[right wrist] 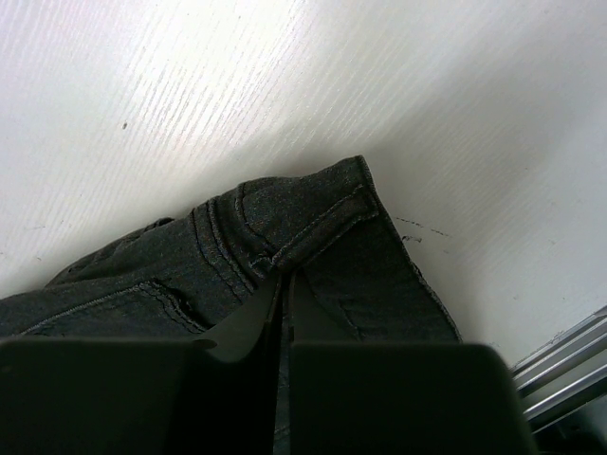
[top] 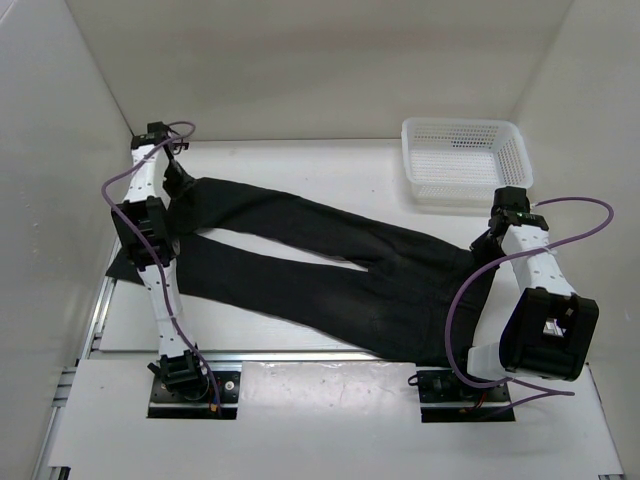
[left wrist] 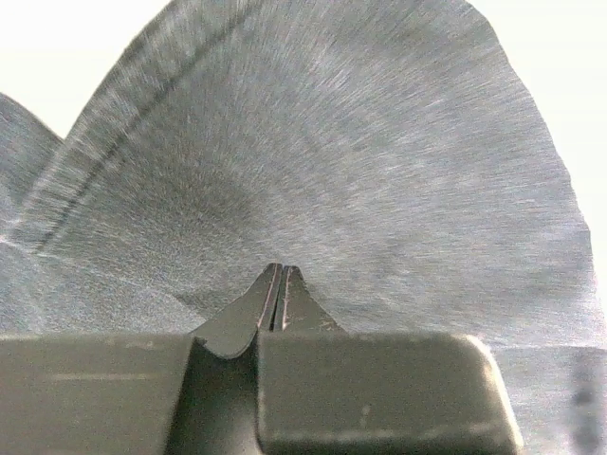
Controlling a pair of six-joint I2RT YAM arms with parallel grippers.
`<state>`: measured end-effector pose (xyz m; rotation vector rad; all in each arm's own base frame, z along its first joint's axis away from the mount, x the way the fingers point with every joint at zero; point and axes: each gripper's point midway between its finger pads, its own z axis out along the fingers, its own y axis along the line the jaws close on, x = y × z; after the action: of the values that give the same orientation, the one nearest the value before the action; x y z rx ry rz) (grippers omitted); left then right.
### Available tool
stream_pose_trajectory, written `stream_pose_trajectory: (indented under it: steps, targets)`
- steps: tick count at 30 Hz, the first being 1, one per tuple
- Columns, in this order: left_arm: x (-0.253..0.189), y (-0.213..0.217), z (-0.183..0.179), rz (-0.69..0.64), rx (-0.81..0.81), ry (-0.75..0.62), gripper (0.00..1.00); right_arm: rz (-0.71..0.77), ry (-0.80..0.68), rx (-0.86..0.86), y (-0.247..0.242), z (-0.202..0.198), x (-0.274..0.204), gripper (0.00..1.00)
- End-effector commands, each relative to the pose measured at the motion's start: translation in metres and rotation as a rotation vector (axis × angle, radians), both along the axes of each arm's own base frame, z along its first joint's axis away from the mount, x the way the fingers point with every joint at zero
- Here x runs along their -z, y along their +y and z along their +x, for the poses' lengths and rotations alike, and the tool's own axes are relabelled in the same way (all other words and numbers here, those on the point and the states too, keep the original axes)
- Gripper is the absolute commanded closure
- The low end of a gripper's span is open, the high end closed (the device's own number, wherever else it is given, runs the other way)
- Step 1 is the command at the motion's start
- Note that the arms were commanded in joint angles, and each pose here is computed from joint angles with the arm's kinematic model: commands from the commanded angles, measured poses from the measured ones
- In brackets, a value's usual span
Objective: Fold and stack the trousers
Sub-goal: Flatten the trousers out
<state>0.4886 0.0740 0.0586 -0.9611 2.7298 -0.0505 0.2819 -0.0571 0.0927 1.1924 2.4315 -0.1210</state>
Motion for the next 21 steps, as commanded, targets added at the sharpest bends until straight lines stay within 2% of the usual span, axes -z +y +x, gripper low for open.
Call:
stream_pose_trajectory:
  steps: [1, 5, 7, 8, 9, 11, 12, 19, 20, 21]
  targets:
    - [-0.069, 0.022, 0.015, 0.063, -0.068, -0.169, 0.90, -0.036, -0.010, 0.005, -0.009, 0.004, -0.006, 1.00]
    - [-0.084, 0.028, 0.029, 0.067, -0.069, -0.243, 0.88, -0.034, -0.001, 0.028, -0.015, 0.000, -0.003, 1.00]
    - [-0.068, 0.025, 0.033, 0.040, -0.061, -0.212, 0.71, -0.034, -0.001, 0.028, -0.015, 0.000, -0.003, 1.00]
    - [-0.066, 0.024, 0.038, 0.028, -0.056, -0.219, 0.61, -0.037, 0.002, 0.020, -0.015, 0.000, -0.003, 1.00]
    - [-0.059, 0.024, 0.038, 0.025, -0.056, -0.204, 0.30, -0.037, 0.002, 0.020, -0.015, 0.000, -0.003, 1.00]
    - [-0.038, 0.028, 0.037, 0.043, -0.066, -0.162, 0.03, -0.029, 0.000, 0.016, -0.013, 0.000, -0.003, 1.00]
    - [-0.033, 0.031, 0.036, 0.053, -0.070, -0.149, 0.00, -0.029, 0.000, 0.016, -0.013, 0.000, -0.003, 1.00]
    - [0.009, 0.036, 0.038, 0.069, -0.065, -0.080, 0.00, -0.029, 0.000, 0.016, -0.013, 0.000, -0.003, 1.00]
    - [0.011, 0.031, 0.041, 0.068, -0.054, -0.080, 0.02, -0.027, 0.009, 0.016, -0.013, 0.000, 0.000, 1.00]
    - [0.005, 0.030, 0.045, 0.066, -0.043, -0.100, 0.07, -0.019, 0.008, 0.013, -0.012, 0.000, 0.000, 1.00]
